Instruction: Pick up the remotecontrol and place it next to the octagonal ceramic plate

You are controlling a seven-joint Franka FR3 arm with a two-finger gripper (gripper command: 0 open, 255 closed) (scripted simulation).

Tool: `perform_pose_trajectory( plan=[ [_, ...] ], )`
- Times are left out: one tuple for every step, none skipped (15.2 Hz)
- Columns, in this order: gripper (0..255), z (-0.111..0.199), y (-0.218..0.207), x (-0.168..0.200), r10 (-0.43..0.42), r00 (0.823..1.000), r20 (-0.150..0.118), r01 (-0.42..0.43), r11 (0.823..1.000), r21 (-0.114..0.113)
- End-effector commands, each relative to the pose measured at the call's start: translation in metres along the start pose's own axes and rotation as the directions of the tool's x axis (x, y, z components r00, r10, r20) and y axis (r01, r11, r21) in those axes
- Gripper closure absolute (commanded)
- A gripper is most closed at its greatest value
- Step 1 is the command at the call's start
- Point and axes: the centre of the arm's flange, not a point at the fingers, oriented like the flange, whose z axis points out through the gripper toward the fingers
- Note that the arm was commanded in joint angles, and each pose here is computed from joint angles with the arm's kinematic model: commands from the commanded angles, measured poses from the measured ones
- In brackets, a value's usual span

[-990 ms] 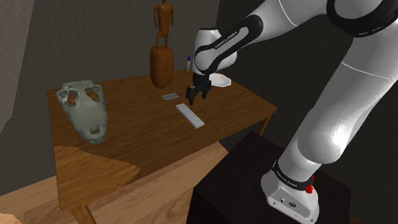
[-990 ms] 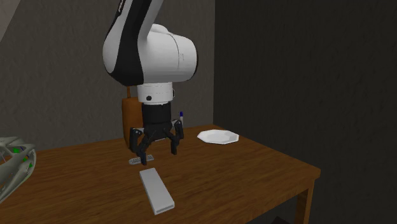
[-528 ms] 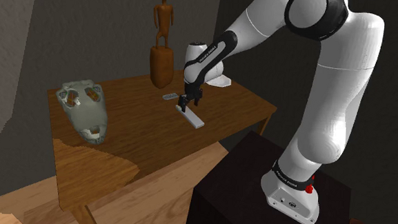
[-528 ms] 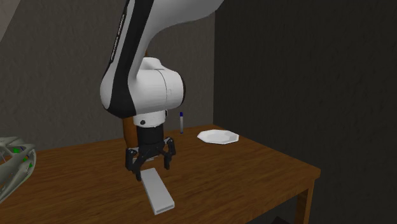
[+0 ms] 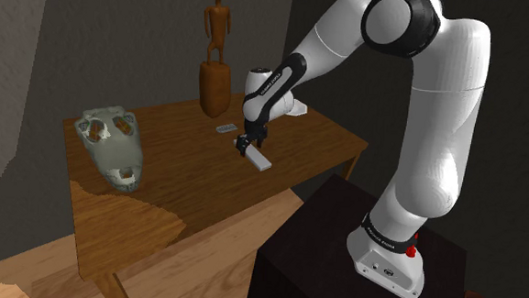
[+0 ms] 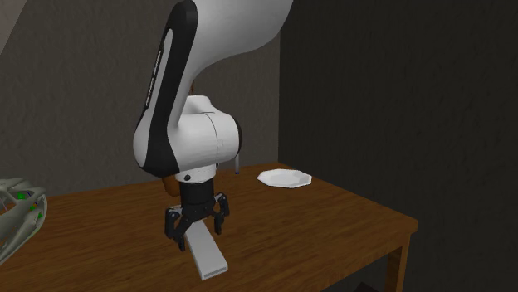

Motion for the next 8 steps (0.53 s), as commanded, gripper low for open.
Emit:
perform_pose_trajectory(
  plan=[
    [0, 0.0016, 0.0002, 0.0000, 0.000, 1.000, -0.001, 0.000, 1.000, 0.000],
    [0, 0.0016, 0.0002, 0.0001, 0.000, 1.000, -0.001, 0.000, 1.000, 0.000],
    [0, 0.0016, 0.0002, 0.0001, 0.000, 1.000, -0.001, 0.000, 1.000, 0.000],
    [0, 0.0016, 0.0002, 0.0001, 0.000, 1.000, -0.001, 0.000, 1.000, 0.000],
    [0, 0.0016, 0.0002, 0.0001, 0.000, 1.000, -0.001, 0.000, 1.000, 0.000],
    [0, 0.0016, 0.0002, 0.0001, 0.000, 1.000, 0.000, 0.000, 1.000, 0.000],
    [255, 0.0016, 0.0002, 0.0001, 0.000, 1.000, 0.000, 0.000, 1.000, 0.000],
    [255, 0.0016, 0.0002, 0.0001, 0.000, 1.000, 0.000, 0.000, 1.000, 0.000]
  ],
)
